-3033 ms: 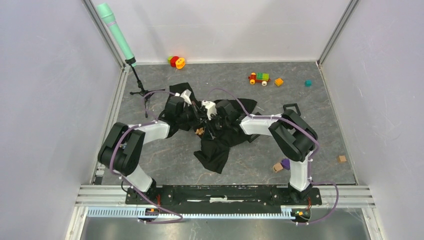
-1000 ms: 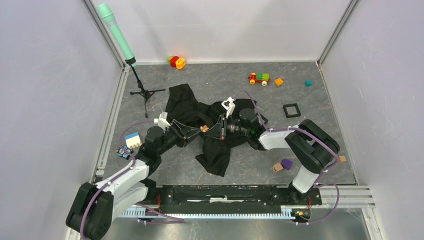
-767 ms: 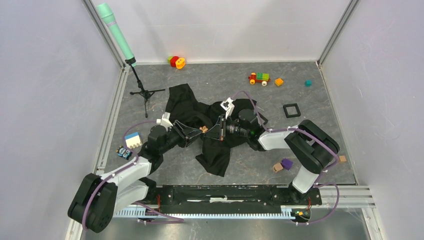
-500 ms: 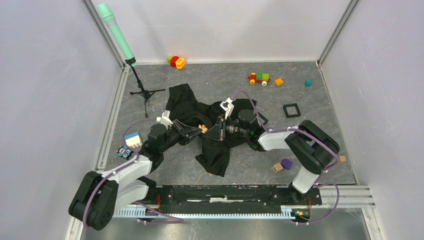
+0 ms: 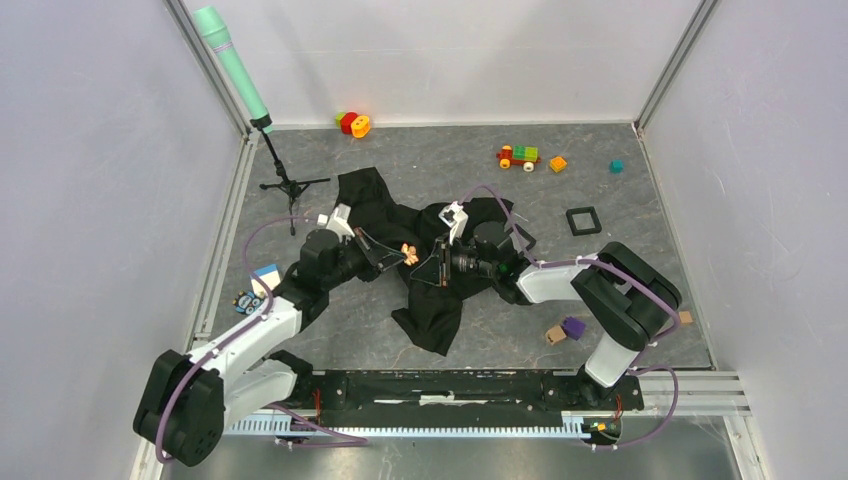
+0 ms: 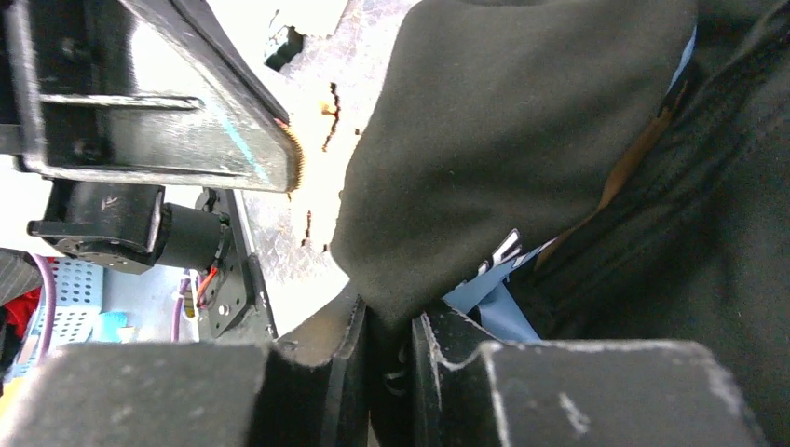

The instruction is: Remove the brooch from the garment

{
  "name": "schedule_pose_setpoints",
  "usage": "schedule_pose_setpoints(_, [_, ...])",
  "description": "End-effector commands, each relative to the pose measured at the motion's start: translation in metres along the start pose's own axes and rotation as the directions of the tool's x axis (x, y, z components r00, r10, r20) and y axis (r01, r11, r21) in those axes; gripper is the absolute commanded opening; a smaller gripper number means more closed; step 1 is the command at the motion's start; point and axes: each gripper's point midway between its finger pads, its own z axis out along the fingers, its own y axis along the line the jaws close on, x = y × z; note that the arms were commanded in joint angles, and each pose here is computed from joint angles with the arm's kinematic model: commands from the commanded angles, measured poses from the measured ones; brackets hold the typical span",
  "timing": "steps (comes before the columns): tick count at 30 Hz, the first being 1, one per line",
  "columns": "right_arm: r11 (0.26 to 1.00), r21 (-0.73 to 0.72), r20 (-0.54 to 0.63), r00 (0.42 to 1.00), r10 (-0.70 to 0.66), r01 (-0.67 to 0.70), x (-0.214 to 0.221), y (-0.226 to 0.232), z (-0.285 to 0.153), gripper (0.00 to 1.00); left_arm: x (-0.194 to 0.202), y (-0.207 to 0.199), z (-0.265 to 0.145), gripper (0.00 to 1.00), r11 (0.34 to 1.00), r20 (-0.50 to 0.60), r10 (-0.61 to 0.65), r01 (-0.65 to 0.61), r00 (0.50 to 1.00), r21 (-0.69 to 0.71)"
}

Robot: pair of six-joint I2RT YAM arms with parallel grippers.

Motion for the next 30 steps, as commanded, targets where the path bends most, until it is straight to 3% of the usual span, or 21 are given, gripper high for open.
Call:
schedule_pose_setpoints(1, [0.997,0.036,0.012,0.997,-0.074,0.073,-0.01,0.0,-0.002,0.26,-0.003,-0.009,-0.001,0.02,0.985,-0.039,0.165,-0.166,0.986,-0.037])
schedule_pose_setpoints(7, [0.992,0.078,0.003,0.995,-0.104,0.103,-0.008,-0.006,-0.008,0.47,-0.002,0.0,-0.009,0.02,0.959,-0.095,0.245,-0.255,0.965,-0.119])
schedule_pose_setpoints(11, [0.987,0.099,0.0,0.991,-0.13,0.13,-0.01,-0.007,-0.013,0.54,-0.005,0.003,-0.015,0.02,0.934,-0.134,0.296,-0.316,0.946,-0.168])
schedule_pose_setpoints(18, [0.972,0.143,-0.01,0.983,-0.185,0.184,-0.01,-0.01,-0.024,0.61,-0.003,0.007,-0.026,0.02,0.903,-0.195,0.337,-0.375,0.921,-0.209])
schedule_pose_setpoints(30, [0.948,0.172,-0.003,0.963,-0.27,0.267,-0.01,-0.004,-0.038,0.61,0.006,0.004,-0.037,0.02,0.86,-0.28,0.384,-0.451,0.88,-0.239])
